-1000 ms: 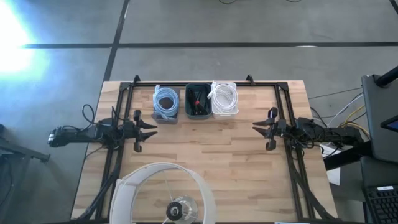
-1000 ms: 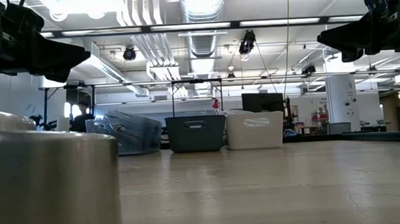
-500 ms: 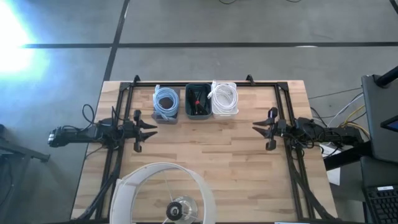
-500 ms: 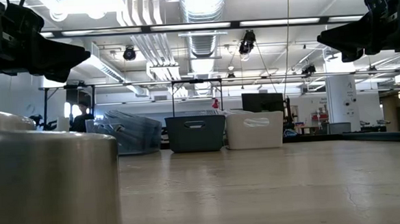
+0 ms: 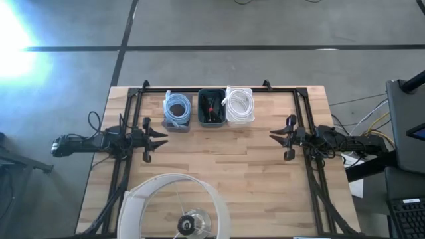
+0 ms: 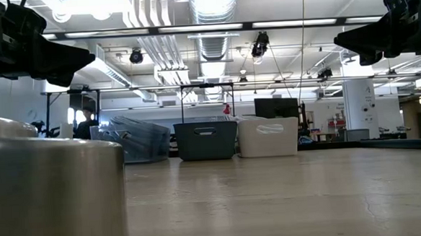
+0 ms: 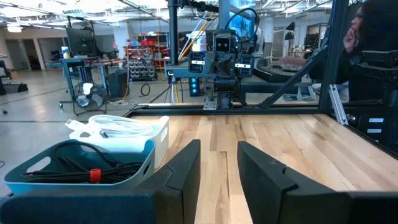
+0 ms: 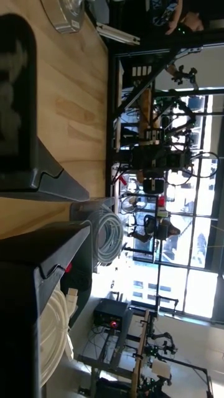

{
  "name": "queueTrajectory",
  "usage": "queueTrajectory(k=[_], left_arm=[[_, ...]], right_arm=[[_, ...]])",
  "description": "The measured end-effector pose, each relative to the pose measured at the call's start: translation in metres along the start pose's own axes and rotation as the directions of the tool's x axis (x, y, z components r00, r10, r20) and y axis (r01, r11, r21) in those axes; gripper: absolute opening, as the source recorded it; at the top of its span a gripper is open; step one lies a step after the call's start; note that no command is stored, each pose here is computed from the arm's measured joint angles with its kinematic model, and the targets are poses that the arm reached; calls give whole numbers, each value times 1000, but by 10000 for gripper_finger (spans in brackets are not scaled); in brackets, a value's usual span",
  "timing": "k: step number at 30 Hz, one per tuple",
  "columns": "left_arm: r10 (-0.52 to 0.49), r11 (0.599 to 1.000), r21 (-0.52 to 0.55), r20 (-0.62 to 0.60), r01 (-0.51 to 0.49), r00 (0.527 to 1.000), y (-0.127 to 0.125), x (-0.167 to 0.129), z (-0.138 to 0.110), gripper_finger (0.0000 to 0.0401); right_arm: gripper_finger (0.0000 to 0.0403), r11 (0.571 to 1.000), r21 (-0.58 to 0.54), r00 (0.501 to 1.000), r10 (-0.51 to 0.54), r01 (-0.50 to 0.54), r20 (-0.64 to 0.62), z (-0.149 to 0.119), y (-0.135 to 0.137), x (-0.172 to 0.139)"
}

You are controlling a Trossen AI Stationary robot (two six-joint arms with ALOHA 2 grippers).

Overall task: Sort HDMI cables
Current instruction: Return to Home Position

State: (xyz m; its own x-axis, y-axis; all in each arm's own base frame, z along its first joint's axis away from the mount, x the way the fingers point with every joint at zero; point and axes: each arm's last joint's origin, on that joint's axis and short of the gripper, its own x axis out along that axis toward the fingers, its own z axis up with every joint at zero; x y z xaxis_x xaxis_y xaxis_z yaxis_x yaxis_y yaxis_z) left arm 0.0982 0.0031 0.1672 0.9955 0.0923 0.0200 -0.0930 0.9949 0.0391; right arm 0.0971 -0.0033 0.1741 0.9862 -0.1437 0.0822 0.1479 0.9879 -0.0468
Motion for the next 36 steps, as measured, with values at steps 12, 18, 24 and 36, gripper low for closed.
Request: queueTrajectory(k=[12,18,24,36], left_arm=[[0,1000,0,0,0,1000,0,0,0,110],[0,1000,0,0,0,1000,0,0,0,110],[0,1000,0,0,0,1000,0,0,0,110],[0,1000,0,0,0,1000,0,0,0,110]], right_arm=[[84,1000,0,1000,0,0,0,0,0,0],[89,1000,0,1000,0,0,0,0,0,0],[80,1000,0,1000,0,0,0,0,0,0],[63,1000,0,1000,0,0,0,0,0,0]])
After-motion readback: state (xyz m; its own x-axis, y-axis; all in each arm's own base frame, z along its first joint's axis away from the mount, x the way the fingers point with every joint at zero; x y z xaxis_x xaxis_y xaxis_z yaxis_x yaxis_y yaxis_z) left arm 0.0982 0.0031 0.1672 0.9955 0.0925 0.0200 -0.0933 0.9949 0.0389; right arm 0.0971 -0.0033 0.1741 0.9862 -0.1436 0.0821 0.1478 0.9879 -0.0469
